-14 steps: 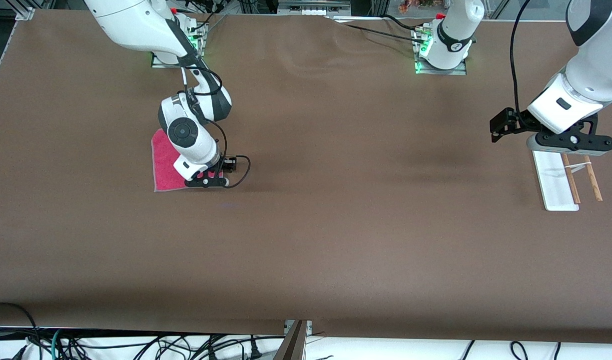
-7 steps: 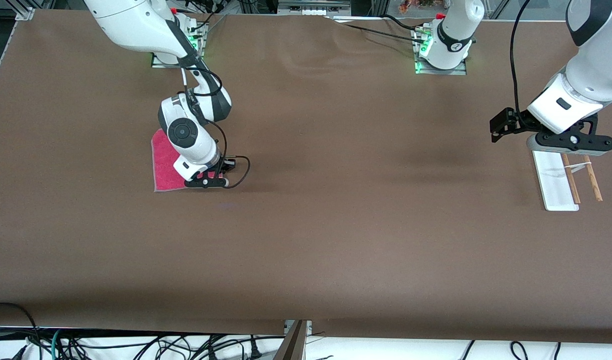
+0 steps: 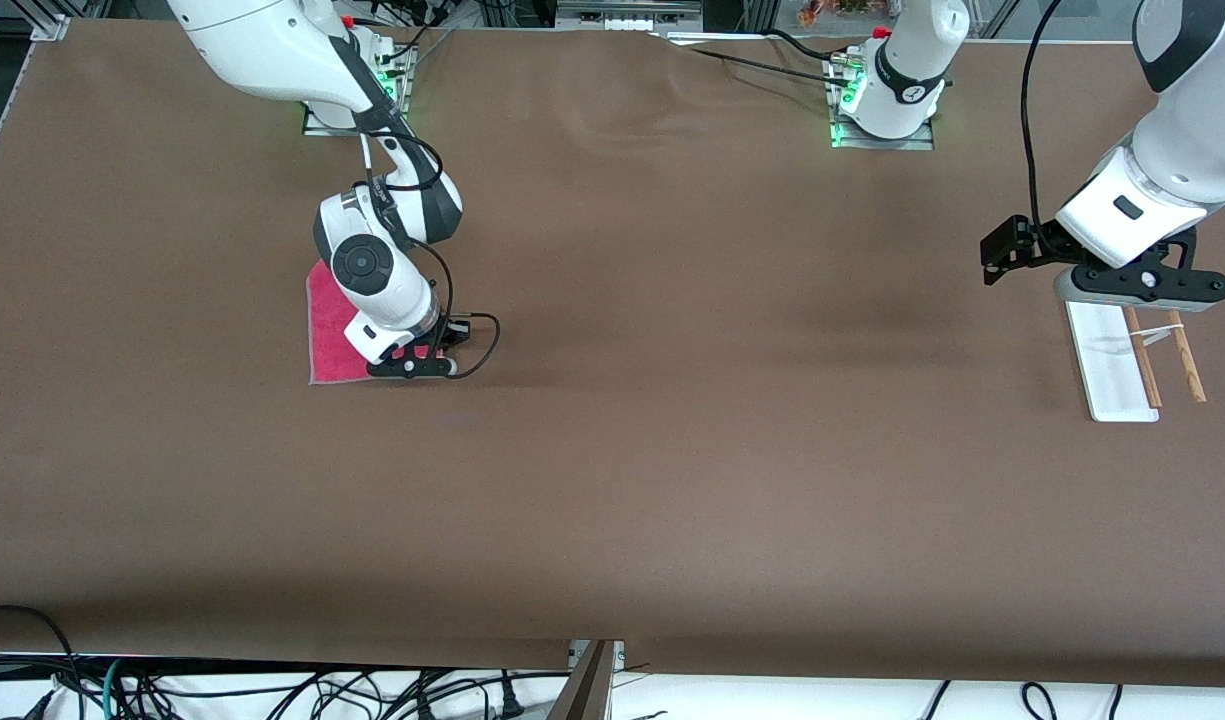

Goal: Pass towel and hang on rack
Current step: 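Lift the towel with the right gripper while the left gripper approaches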

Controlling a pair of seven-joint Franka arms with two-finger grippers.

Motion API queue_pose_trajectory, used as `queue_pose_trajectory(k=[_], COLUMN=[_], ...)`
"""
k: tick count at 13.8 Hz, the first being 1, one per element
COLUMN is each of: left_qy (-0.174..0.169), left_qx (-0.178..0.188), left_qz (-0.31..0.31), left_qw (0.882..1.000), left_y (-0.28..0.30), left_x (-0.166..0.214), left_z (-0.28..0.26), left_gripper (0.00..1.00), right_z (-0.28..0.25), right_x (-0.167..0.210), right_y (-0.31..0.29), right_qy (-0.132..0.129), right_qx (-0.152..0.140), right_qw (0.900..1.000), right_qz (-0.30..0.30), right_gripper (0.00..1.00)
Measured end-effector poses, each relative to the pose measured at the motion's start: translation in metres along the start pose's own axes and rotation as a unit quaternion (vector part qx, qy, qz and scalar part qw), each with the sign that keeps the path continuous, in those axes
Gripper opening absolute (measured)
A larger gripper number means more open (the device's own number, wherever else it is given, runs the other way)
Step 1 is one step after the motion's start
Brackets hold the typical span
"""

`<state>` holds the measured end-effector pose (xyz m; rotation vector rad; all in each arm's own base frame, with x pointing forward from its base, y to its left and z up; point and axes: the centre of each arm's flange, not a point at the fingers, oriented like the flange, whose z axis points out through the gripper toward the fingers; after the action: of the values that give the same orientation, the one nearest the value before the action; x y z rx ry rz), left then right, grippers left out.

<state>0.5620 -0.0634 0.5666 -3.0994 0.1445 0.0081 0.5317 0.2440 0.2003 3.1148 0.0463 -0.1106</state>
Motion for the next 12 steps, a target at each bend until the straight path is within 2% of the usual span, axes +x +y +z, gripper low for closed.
queue_pose_trajectory(k=[4,7,9,12], left_qy=[0.000,0.000,0.000,-0.002], left_qx=[0.000,0.000,0.000,0.000], left_qz=[0.000,0.000,0.000,-0.001], left_qw=[1.000,1.000,1.000,1.000], left_y=[0.000,0.000,0.000,-0.001], left_x=[0.000,0.000,0.000,0.000], left_z=[0.000,0.000,0.000,0.000], left_gripper=[1.00,1.00,1.00,1.00], right_z=[-0.047,-0.095,-0.128,-0.175], right_x=[0.013,0.016,0.017,0.022], right_y=[-0.013,-0.050,-0.072,-0.090], right_qy=[-0.032,-0.054,-0.074,-0.109], right_qx=[-0.010,0.003,0.038,0.111], right_qw=[0.999,0.998,0.994,0.983], right_qz=[0.016,0.045,0.064,0.099], right_gripper=[0.01,0.01,0.01,0.01])
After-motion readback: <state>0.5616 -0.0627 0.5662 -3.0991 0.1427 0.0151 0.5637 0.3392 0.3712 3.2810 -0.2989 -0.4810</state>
